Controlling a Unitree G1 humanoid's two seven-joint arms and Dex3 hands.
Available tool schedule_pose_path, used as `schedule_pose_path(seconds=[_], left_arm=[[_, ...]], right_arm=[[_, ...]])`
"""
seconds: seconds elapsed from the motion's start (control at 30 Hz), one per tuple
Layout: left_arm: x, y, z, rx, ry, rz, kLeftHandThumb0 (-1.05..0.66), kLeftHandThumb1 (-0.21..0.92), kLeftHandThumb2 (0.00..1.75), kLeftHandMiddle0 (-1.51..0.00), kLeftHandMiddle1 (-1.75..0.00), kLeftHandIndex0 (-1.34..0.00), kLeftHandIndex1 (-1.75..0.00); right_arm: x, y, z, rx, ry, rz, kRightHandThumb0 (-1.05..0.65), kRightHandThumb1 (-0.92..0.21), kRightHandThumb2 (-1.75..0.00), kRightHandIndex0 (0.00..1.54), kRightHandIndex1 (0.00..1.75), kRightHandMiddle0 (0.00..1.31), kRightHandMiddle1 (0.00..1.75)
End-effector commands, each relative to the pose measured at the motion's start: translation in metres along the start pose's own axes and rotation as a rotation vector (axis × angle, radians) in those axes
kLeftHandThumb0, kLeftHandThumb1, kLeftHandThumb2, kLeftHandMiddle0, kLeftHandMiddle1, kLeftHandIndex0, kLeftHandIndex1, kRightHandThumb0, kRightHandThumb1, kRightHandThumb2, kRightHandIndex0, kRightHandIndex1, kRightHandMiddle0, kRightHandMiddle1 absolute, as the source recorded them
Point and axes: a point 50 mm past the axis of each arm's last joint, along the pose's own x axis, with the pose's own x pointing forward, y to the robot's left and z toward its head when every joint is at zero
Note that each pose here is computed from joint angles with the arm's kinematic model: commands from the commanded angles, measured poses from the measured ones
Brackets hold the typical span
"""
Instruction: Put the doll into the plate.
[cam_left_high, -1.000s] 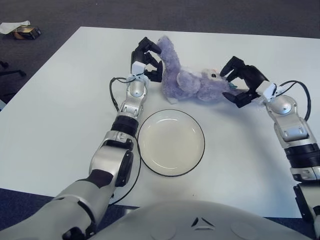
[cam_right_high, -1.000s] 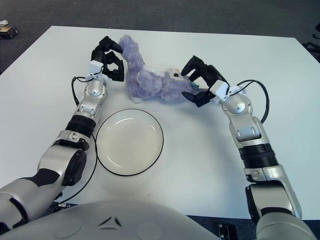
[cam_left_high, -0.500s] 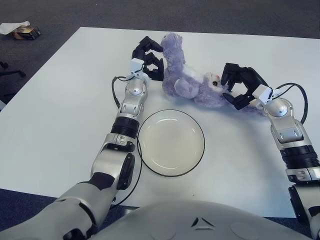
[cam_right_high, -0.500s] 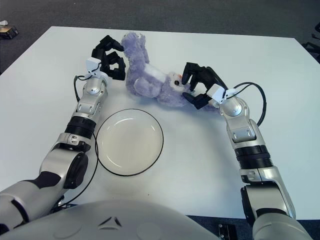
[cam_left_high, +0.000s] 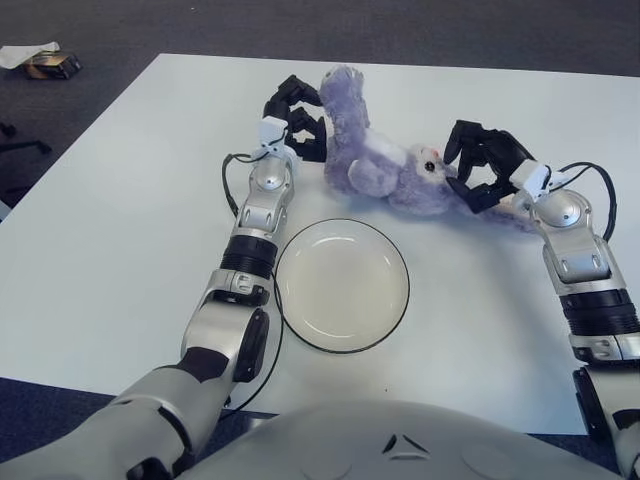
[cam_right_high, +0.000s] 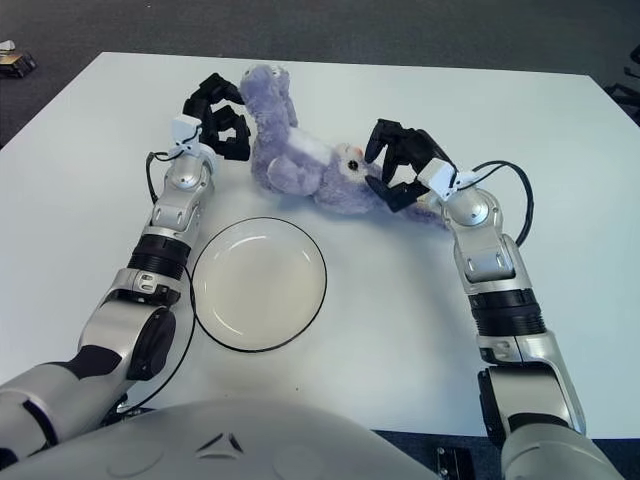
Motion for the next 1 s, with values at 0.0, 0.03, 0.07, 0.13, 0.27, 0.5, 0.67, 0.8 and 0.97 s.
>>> schedule_pose_path(seconds=[0.0,0.03,0.07,0.13,0.27,0.5,0.67,0.8,0.97], left_arm=[[-0.003,0.003,-0.002,-0.01,0.005,-0.016,0.0,0.04,1.63,-0.81,-1.72,-0.6,-1.75],[-0.003,0.003,-0.002,-0.017,0.003,-0.021,0.0,0.03,1.63,-0.82,-1.71,-0.6,-1.75],[-0.003,0.004,-0.003,-0.022,0.001,-0.029,0.0,0.02,1.64,-0.84,-1.7,-0.61,-1.75],[-0.003,0.005,-0.003,-0.026,0.0,-0.037,0.0,0.02,1.64,-0.86,-1.68,-0.61,-1.75],[-0.003,0.006,-0.004,-0.028,0.002,-0.041,0.0,0.01,1.64,-0.88,-1.64,-0.62,-1.75],[-0.003,0.006,-0.004,-0.041,0.004,-0.04,0.0,-0.01,1.65,-0.9,-1.62,-0.63,-1.75],[-0.004,0.005,-0.004,-0.033,0.001,-0.045,0.0,-0.01,1.65,-0.9,-1.62,-0.63,-1.75],[-0.004,0.005,-0.005,-0.023,-0.001,-0.042,0.0,-0.01,1.64,-0.9,-1.61,-0.63,-1.75],[-0.003,0.005,-0.005,-0.023,0.003,-0.035,0.0,0.0,1.64,-0.89,-1.61,-0.62,-1.75]], right_arm=[[0.003,-0.011,0.017,-0.011,-0.027,-0.007,-0.45,-0.54,-0.96,0.25,1.56,0.15,1.71],[0.003,-0.012,0.017,-0.01,-0.019,-0.003,-0.51,-0.53,-0.97,0.23,1.55,0.12,1.69],[0.004,-0.013,0.018,-0.002,-0.009,0.003,-0.58,-0.51,-0.99,0.21,1.53,0.08,1.67],[0.005,-0.016,0.021,0.012,0.005,0.013,-0.66,-0.51,-0.97,0.18,1.5,0.04,1.62],[0.011,-0.024,0.03,0.067,0.032,0.042,-0.72,-0.52,-0.93,0.14,1.44,0.01,1.56],[0.011,-0.035,0.043,0.191,0.05,0.036,-0.68,-0.56,-0.89,0.1,1.31,0.0,1.41],[0.009,-0.041,0.057,0.185,0.065,0.041,-0.63,-0.57,-0.9,0.1,1.26,0.0,1.38],[0.01,-0.043,0.056,0.147,0.107,0.072,-0.61,-0.58,-0.91,0.09,1.24,0.0,1.4],[0.013,-0.041,0.057,0.016,0.187,0.119,-0.64,-0.66,-0.83,0.07,1.19,0.0,1.25]])
